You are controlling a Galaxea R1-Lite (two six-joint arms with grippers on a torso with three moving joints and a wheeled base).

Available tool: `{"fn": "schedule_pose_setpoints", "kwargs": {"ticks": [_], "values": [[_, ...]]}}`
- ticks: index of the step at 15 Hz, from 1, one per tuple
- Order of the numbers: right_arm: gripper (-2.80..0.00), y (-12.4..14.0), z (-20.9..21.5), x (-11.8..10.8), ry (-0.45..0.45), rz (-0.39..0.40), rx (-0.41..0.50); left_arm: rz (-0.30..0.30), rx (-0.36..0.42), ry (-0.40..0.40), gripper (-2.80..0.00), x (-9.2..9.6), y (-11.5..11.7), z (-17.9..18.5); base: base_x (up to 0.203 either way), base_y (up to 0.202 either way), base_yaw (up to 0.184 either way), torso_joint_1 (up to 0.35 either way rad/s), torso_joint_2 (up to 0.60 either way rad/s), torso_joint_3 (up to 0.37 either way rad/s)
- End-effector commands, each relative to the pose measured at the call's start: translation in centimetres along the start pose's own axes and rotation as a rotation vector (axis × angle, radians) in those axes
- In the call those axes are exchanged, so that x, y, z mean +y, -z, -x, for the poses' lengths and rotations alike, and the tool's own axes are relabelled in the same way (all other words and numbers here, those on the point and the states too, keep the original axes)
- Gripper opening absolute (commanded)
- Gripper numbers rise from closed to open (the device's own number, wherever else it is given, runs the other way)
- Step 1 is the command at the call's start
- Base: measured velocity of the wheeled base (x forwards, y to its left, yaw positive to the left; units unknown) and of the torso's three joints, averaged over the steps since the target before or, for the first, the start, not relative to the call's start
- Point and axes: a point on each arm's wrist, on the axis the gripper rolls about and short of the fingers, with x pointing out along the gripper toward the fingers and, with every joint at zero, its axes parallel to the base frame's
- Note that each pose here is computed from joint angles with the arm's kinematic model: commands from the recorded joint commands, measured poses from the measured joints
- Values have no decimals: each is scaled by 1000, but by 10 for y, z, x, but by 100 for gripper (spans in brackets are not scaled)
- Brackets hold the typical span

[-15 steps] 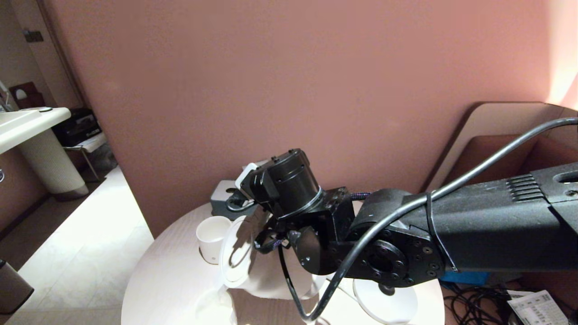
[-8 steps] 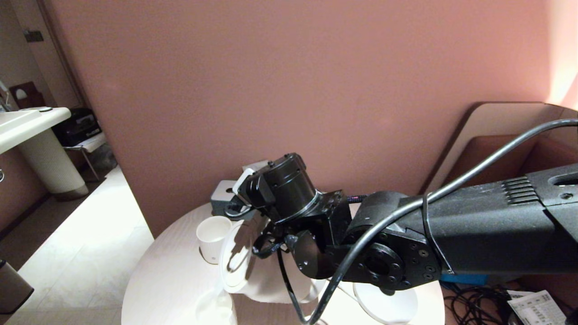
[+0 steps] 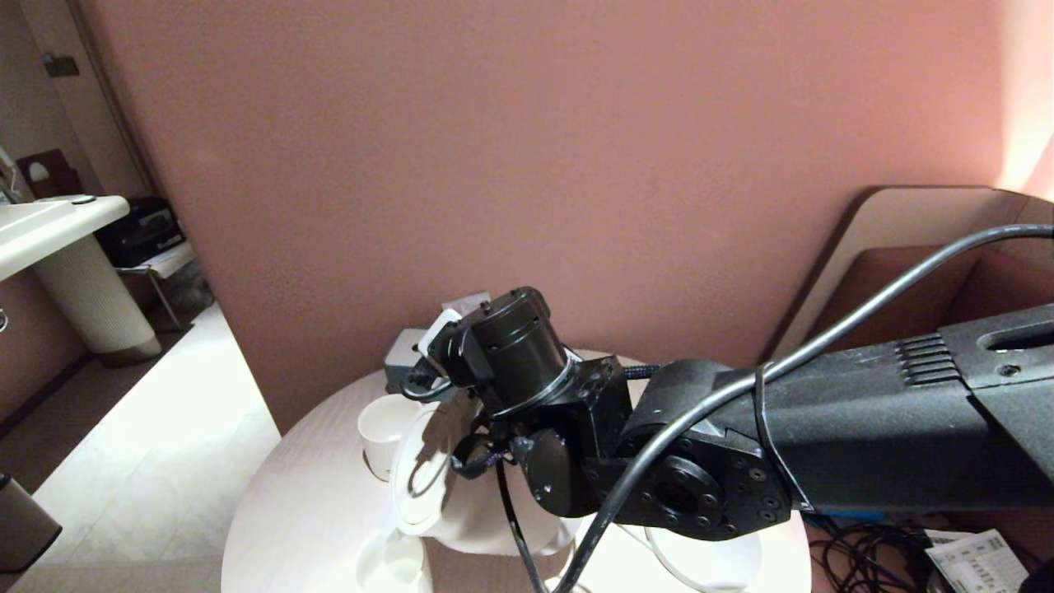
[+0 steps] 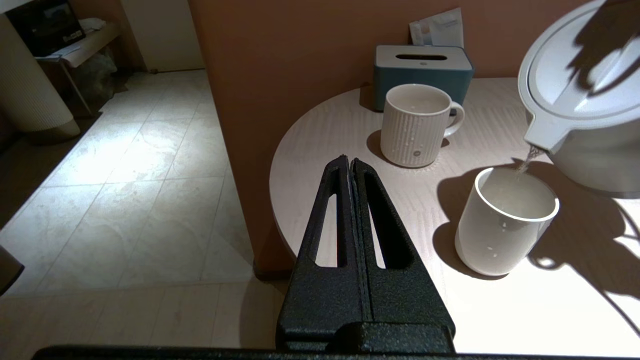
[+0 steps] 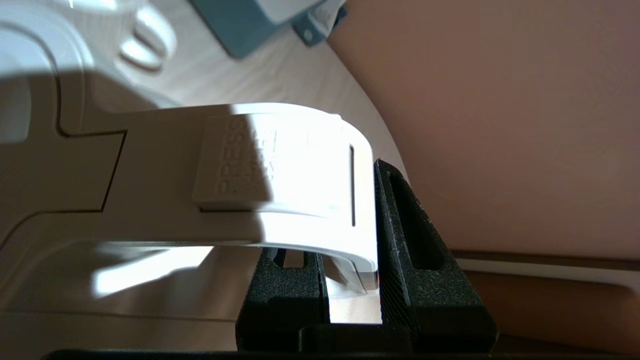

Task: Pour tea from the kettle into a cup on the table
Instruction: Pour water into the cup, then put down the kettle on the table

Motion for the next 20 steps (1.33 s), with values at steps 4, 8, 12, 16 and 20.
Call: {"fn": "schedule_pose_setpoints", "kwargs": {"ticks": [4, 8, 12, 16, 20], "values": [[-280, 10, -2, 0, 8, -89, 5, 0, 1, -1, -280, 0, 0, 0, 0, 0, 0, 0, 0, 0], [-280, 26, -7, 3, 17, -198, 10, 0, 1, 0, -280, 0, 0, 0, 0, 0, 0, 0, 0, 0], [-280, 36, -3, -1, -3, -404, -3, 0, 1, -1, -280, 0, 0, 0, 0, 0, 0, 0, 0, 0], [-280, 49, 1, -26, -54, -683, -10, 0, 1, 0, -280, 0, 0, 0, 0, 0, 0, 0, 0, 0], [-280, 60, -8, -39, -16, -826, -56, 0, 1, -2, -280, 0, 0, 0, 0, 0, 0, 0, 0, 0]]}}
